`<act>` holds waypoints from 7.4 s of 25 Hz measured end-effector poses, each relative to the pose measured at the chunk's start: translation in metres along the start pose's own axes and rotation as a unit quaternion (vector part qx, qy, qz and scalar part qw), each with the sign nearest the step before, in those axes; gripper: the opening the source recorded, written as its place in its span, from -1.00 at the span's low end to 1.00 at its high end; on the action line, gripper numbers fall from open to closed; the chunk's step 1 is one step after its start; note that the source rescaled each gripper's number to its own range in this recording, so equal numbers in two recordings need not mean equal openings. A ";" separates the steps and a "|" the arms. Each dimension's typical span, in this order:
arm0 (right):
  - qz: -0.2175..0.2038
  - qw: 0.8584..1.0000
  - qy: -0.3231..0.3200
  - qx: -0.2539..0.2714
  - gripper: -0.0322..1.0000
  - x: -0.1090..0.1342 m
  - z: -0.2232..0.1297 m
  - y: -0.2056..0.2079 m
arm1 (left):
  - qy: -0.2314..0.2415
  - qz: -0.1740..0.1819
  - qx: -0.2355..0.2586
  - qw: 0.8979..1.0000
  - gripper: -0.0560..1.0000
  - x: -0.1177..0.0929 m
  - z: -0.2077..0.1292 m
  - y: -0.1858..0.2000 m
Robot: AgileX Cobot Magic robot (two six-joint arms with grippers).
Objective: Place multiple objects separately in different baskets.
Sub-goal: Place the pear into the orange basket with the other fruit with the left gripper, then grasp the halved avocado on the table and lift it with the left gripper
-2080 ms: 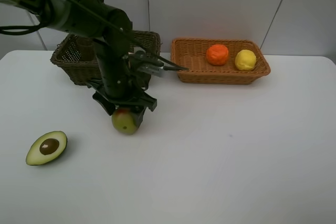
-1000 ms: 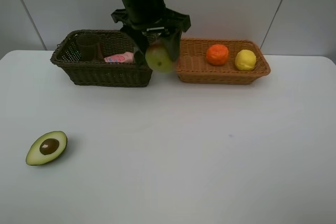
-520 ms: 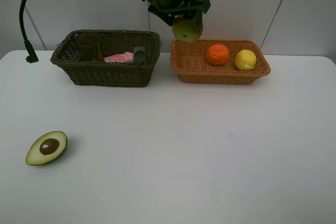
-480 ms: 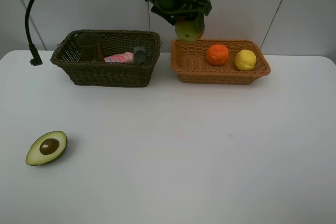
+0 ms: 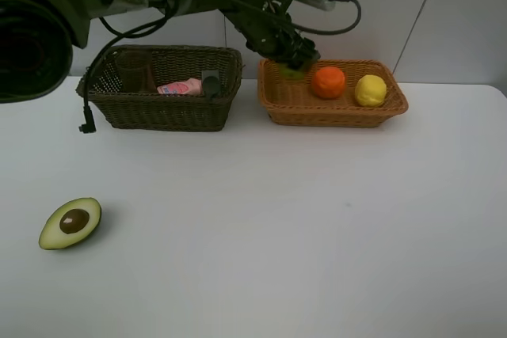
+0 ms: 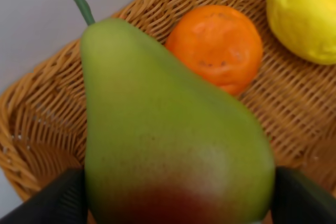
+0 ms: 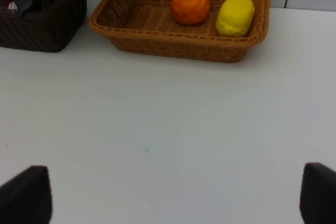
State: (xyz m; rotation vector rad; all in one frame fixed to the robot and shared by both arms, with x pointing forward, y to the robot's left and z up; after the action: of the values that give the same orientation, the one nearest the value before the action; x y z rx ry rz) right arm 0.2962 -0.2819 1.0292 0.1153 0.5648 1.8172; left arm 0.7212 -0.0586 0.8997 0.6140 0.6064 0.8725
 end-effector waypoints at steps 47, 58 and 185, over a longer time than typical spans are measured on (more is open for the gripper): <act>0.000 1.000 -0.002 0.000 1.00 0.000 0.000 0.000 | -0.043 0.009 -0.002 0.999 1.00 0.010 -0.017 -0.029; -0.005 1.000 -0.002 0.001 1.00 -0.002 0.000 0.000 | -0.056 0.001 0.060 0.997 1.00 -0.005 -0.005 0.026; -0.007 1.000 -0.005 0.002 1.00 -0.002 -0.001 0.000 | 0.153 0.217 0.299 0.917 1.00 0.140 -0.299 0.192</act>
State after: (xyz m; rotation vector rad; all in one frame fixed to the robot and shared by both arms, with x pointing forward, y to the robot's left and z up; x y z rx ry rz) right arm 0.2967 -0.2842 1.0292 0.1227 0.5604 1.8011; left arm 0.4852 0.2254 0.8019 1.2111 1.0633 1.2209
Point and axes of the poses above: a point on each arm's last joint axis where the gripper is mounted, y pointing back along that axis away from the gripper, x along the wrist's bending axis when the last joint is at zero, z = x × y, the point moved 7 cm from there along -y, pointing out along that axis toward the gripper, and after that the axes turned 13 degrees about y, right-handed, at the moved point
